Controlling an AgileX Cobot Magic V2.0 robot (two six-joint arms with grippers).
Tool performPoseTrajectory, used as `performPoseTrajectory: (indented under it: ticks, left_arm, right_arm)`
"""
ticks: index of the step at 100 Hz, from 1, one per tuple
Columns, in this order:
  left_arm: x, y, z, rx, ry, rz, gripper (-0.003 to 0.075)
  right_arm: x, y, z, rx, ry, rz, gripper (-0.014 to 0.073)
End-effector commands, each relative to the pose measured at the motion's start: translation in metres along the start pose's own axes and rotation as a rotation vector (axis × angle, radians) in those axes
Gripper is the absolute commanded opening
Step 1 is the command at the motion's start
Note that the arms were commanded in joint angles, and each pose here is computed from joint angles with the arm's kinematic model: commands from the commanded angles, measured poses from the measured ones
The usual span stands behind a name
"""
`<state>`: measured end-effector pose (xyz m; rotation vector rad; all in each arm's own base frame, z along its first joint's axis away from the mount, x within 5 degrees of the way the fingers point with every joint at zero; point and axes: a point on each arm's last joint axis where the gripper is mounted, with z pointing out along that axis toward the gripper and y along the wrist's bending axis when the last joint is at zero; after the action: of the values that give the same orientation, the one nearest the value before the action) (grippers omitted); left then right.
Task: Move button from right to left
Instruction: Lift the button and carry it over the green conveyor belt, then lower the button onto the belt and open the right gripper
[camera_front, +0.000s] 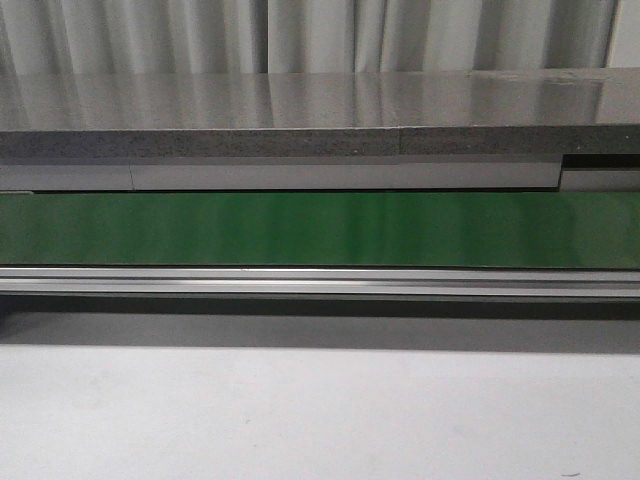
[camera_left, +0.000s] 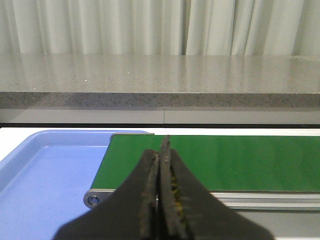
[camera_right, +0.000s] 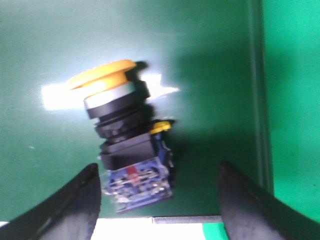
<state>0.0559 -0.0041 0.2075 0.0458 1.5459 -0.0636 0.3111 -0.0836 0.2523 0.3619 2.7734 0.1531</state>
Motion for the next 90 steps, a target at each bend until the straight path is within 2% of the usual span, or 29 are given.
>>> performPoseTrajectory:
  ticks: [1, 10, 17, 24, 36, 44, 67, 90]
  left_arm:
    - [0.006, 0.001, -0.001, -0.007, -0.071, -0.01, -0.002]
    - [0.006, 0.001, -0.001, -0.007, -0.071, -0.01, -0.002]
    - [0.006, 0.001, -0.001, -0.007, -0.071, -0.01, -0.002]
    - [0.006, 0.001, -0.001, -0.007, -0.071, -0.01, -0.002]
    - [0.006, 0.001, -0.001, -0.007, -0.071, -0.01, -0.002]
    - [0.006, 0.001, -0.001, -0.007, -0.071, -0.01, -0.002]
    - [0.006, 0.001, -0.001, -0.007, -0.071, -0.01, -0.002]
    - [0.006, 0.001, -0.001, -0.007, -0.071, -0.01, -0.002]
  right_arm:
    - [-0.007, 0.004, -0.019, -0.012, -0.09, -0.001, 0.0519]
    - [-0.006, 0.005, -0.024, -0.013, -0.099, -0.003, 0.0517]
    - [-0.004, 0.007, -0.032, -0.014, -0.116, -0.007, 0.0468]
    - [-0.002, 0.009, -0.042, -0.014, -0.14, -0.022, 0.0352]
    - [0.004, 0.012, -0.059, -0.015, -0.168, -0.044, 0.007]
    - [0.007, 0.015, -0.071, -0.023, -0.196, -0.046, -0.0076]
    - [0.015, 0.032, -0.112, -0.097, -0.386, -0.039, -0.0067]
    - [0.035, 0.075, -0.135, -0.185, -0.519, -0.173, -0.0067]
